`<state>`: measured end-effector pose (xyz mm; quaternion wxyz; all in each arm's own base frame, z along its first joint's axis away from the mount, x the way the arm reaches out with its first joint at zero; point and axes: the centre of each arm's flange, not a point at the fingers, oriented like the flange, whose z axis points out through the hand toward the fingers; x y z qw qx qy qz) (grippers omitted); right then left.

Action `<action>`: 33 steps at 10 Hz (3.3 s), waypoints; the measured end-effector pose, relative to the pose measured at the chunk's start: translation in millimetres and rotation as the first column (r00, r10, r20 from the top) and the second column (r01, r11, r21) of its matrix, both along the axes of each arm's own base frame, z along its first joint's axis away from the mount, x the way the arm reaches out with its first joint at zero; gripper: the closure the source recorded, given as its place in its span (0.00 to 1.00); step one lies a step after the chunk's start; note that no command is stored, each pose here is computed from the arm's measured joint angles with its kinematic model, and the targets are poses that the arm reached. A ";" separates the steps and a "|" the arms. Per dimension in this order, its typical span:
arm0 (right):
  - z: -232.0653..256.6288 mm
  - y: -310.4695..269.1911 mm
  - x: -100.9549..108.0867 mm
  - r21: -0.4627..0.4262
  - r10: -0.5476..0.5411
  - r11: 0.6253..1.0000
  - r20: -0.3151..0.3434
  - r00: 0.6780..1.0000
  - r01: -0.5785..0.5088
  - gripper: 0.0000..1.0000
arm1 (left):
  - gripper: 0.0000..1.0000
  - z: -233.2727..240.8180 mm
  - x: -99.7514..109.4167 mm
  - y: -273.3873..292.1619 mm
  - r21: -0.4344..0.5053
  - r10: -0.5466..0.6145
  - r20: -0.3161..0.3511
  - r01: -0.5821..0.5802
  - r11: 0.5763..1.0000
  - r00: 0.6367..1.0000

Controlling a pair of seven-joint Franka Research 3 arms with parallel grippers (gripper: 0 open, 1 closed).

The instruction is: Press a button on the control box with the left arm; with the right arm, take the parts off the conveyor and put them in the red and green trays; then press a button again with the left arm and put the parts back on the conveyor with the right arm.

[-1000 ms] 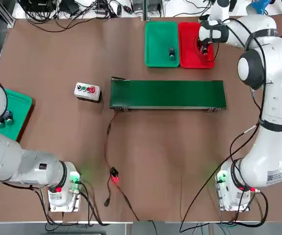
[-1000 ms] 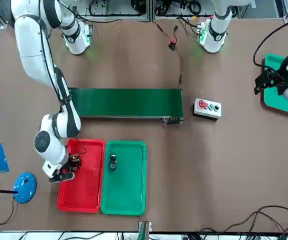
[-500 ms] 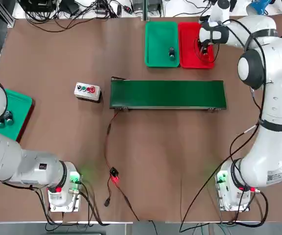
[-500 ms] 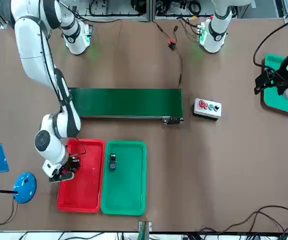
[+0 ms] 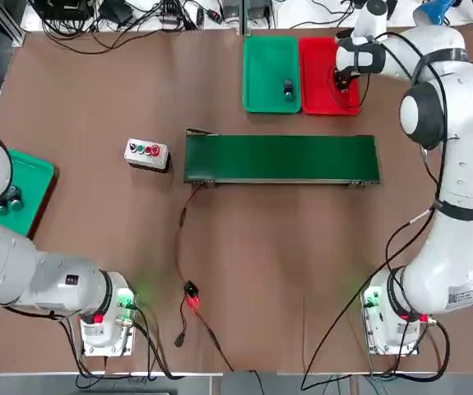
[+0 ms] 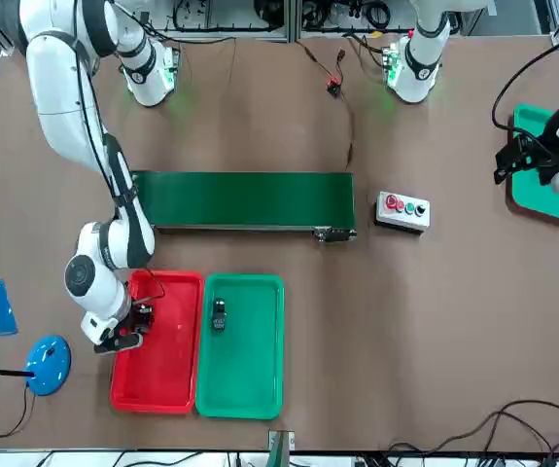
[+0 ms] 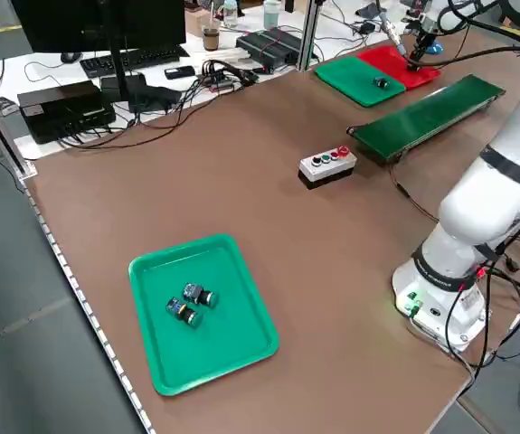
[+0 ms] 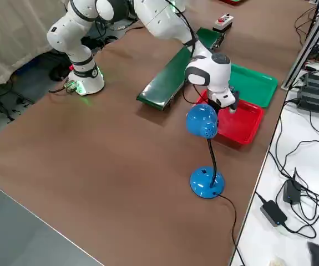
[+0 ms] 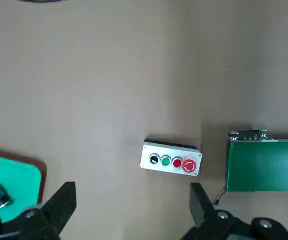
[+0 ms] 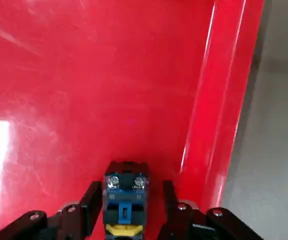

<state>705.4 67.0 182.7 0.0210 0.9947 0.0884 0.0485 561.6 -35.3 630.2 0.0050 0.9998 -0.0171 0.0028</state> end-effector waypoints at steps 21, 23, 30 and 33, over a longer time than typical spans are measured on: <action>190.4 44.0 -206.7 0.044 -0.020 0.998 -0.288 0.957 0.034 0.67 | 0.00 -2.2 1.5 0.6 0.000 0.001 -0.004 -0.001 1.000 1.000; 156.3 45.8 -220.9 0.045 -0.015 0.999 -0.266 0.964 0.028 0.67 | 0.00 -2.3 1.5 0.6 0.000 0.001 -0.004 -0.001 1.000 1.000; 99.4 41.6 -228.7 0.048 -0.025 0.998 -0.185 0.982 0.034 0.67 | 0.00 -2.2 1.4 0.3 0.000 0.001 -0.004 -0.001 1.000 1.000; 85.8 39.6 -236.7 0.040 -0.027 0.999 -0.210 0.977 0.036 0.67 | 0.00 -2.2 1.4 0.4 0.000 0.001 -0.004 -0.001 1.000 1.000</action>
